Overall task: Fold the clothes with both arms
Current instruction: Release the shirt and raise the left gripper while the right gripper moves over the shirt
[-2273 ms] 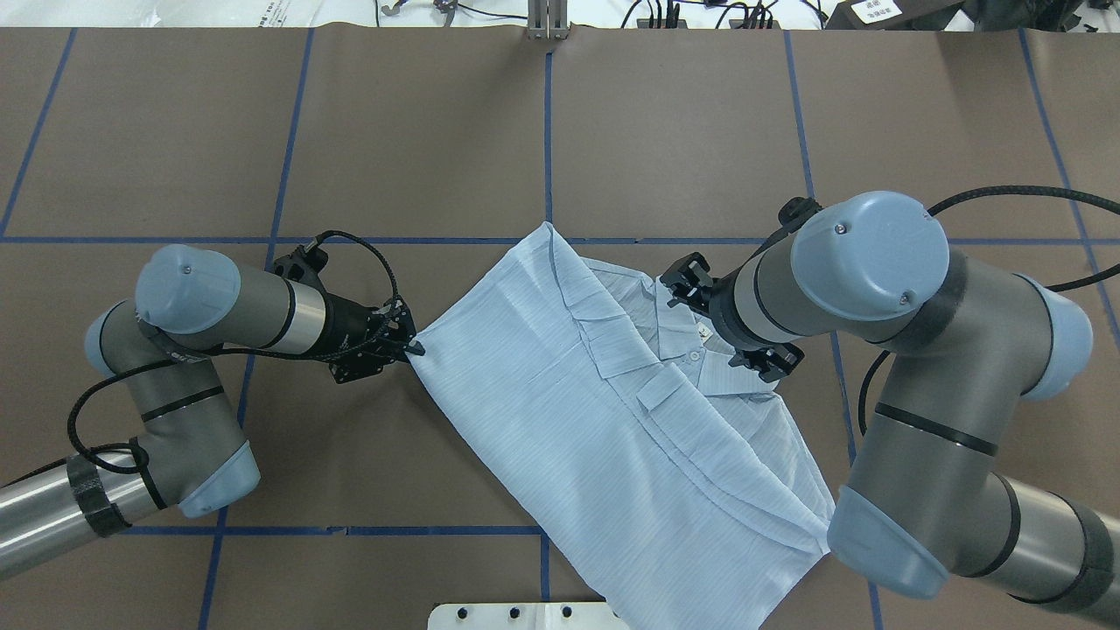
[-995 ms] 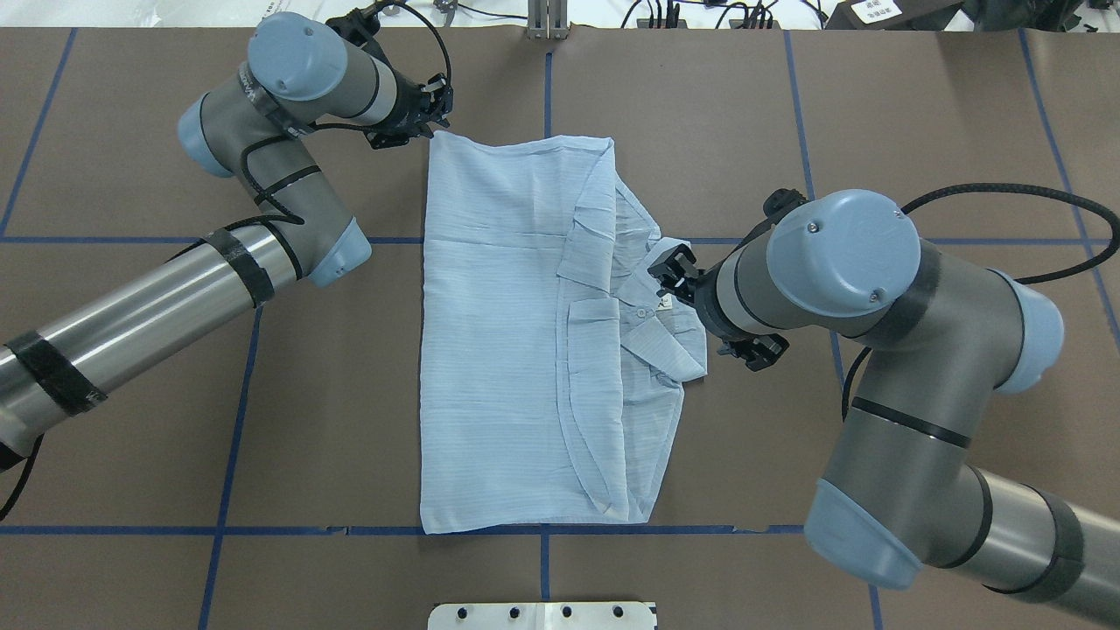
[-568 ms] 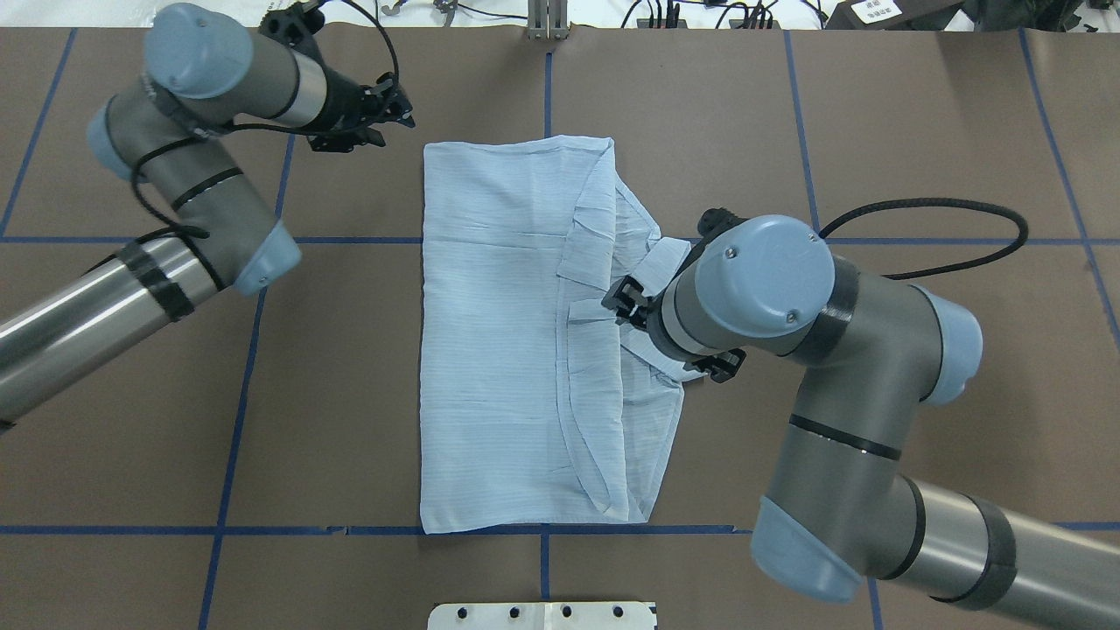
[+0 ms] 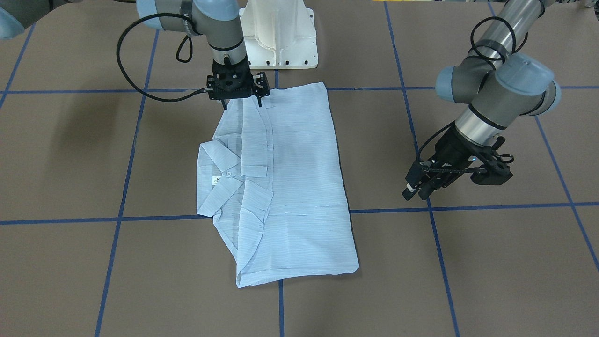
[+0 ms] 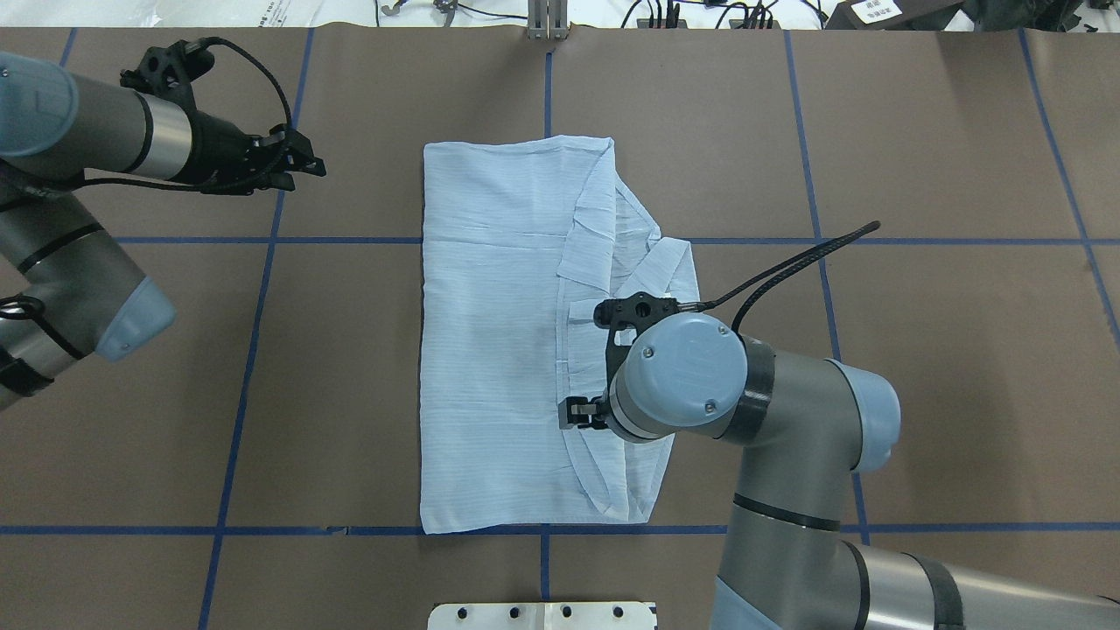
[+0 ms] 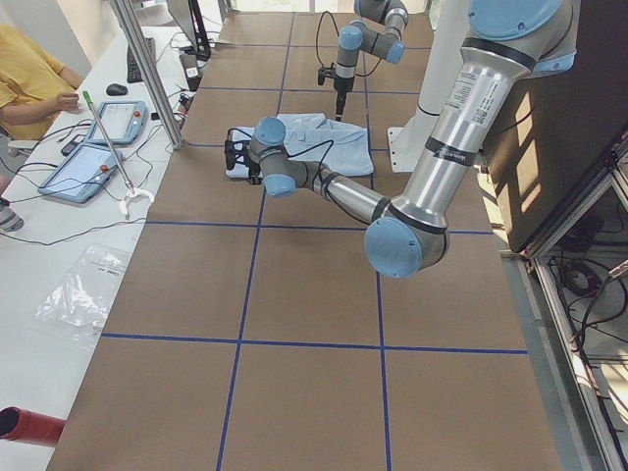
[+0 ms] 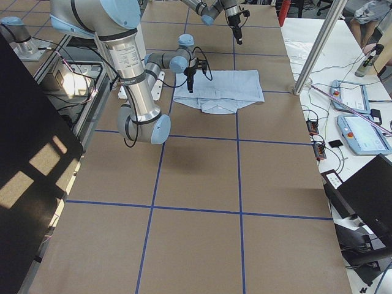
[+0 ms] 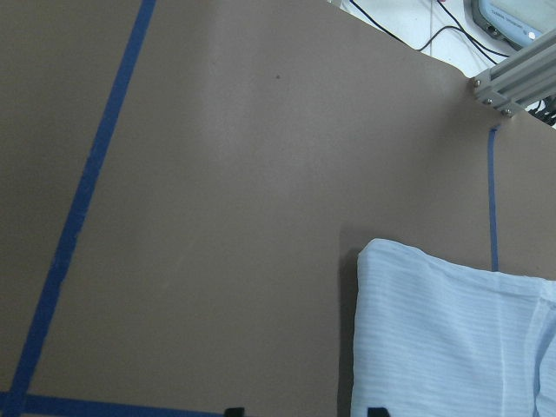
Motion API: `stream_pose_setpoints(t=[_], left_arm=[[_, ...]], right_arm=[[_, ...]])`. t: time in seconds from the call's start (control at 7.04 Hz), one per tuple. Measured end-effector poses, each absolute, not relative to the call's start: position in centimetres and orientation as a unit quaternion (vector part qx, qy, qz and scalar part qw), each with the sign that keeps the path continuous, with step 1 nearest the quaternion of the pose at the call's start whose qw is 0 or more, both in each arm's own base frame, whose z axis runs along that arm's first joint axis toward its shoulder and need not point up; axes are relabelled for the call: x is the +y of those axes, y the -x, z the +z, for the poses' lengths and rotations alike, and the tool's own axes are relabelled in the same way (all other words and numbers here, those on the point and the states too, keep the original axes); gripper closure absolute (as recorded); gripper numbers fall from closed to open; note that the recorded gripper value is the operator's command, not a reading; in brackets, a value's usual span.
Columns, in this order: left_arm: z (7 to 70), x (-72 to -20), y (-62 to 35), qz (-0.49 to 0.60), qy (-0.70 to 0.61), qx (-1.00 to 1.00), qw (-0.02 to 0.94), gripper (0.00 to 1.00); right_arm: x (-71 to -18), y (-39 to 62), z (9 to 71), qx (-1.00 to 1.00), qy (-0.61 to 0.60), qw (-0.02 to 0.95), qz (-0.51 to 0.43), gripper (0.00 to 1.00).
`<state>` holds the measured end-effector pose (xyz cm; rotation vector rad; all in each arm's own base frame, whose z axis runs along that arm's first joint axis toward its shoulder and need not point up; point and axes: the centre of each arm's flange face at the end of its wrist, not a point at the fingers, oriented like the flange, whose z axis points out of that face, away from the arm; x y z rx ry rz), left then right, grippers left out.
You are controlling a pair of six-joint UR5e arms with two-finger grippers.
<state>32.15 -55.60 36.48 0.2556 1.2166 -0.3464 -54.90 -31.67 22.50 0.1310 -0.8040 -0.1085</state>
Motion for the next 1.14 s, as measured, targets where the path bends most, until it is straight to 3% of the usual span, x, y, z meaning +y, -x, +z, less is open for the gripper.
stream_pose_setpoints(t=[0.43, 1.14], left_arm=[[37.5, -54.4, -31.2, -0.16, -0.117, 0.564, 0.801, 0.42], [38.2, -54.1, -31.0, -0.165, -0.112, 0.562, 0.803, 0.41]], right_arm=[[-31.6, 58.9, 20.5, -0.313, -0.11, 0.919, -0.212, 0.0], [-29.8, 63.5, 19.7, -0.215, -0.113, 0.93, -0.277, 0.0]])
